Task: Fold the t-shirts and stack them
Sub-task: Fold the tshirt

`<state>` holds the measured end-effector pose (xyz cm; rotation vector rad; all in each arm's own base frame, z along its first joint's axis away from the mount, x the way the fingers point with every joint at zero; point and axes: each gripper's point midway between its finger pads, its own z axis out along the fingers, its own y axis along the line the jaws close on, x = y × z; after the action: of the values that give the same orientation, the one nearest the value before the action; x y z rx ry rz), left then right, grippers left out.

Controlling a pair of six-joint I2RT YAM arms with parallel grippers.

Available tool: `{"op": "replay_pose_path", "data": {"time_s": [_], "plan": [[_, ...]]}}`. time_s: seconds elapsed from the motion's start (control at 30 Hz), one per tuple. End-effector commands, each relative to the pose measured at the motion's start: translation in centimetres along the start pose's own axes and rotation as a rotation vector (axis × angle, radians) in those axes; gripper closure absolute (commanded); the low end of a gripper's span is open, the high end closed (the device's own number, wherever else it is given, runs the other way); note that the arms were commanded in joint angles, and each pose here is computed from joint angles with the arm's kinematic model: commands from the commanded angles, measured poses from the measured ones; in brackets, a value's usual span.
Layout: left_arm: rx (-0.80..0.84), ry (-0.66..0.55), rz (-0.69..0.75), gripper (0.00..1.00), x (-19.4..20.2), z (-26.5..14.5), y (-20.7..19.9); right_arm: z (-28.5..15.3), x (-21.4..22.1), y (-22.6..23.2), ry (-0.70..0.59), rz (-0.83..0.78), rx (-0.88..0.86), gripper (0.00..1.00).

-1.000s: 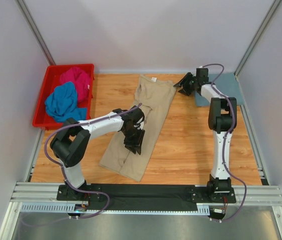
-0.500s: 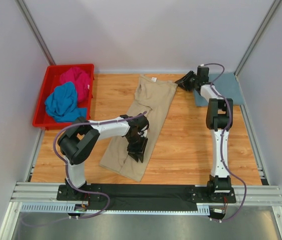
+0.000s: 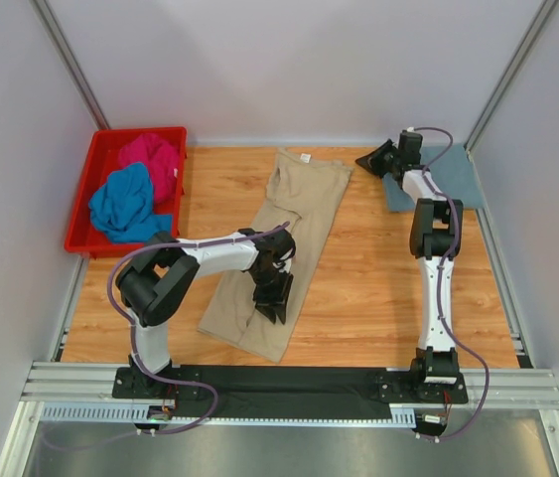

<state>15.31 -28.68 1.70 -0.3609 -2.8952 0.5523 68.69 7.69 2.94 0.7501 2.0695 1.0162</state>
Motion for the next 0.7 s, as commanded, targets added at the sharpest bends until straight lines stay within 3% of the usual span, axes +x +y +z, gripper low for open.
{"op": "replay_pose_path", "data": {"time_s": [0.0, 0.03, 0.13, 0.67], "plan": [[-0.009, -0.006, -0.021, 0.62, -0.7, 1.2, 0.1, -0.5, -0.5, 0.6, -0.005, 0.009, -0.021, 0.94], [-0.009, -0.006, -0.021, 0.62, -0.6, 1.1, 0.0, -0.8, -0.5, 0.7, -0.006, -0.004, -0.027, 0.82], [-0.015, -0.004, -0.027, 0.62, -0.5, 1.2, 0.1, -1.9, -0.4, 0.5, 0.004, -0.056, -0.023, 0.65], [0.019, -0.019, 0.003, 0.62, -0.9, 0.4, -0.9, -3.6, 2.8, 0.2, 0.13, -0.101, -0.048, 0.55]]}}
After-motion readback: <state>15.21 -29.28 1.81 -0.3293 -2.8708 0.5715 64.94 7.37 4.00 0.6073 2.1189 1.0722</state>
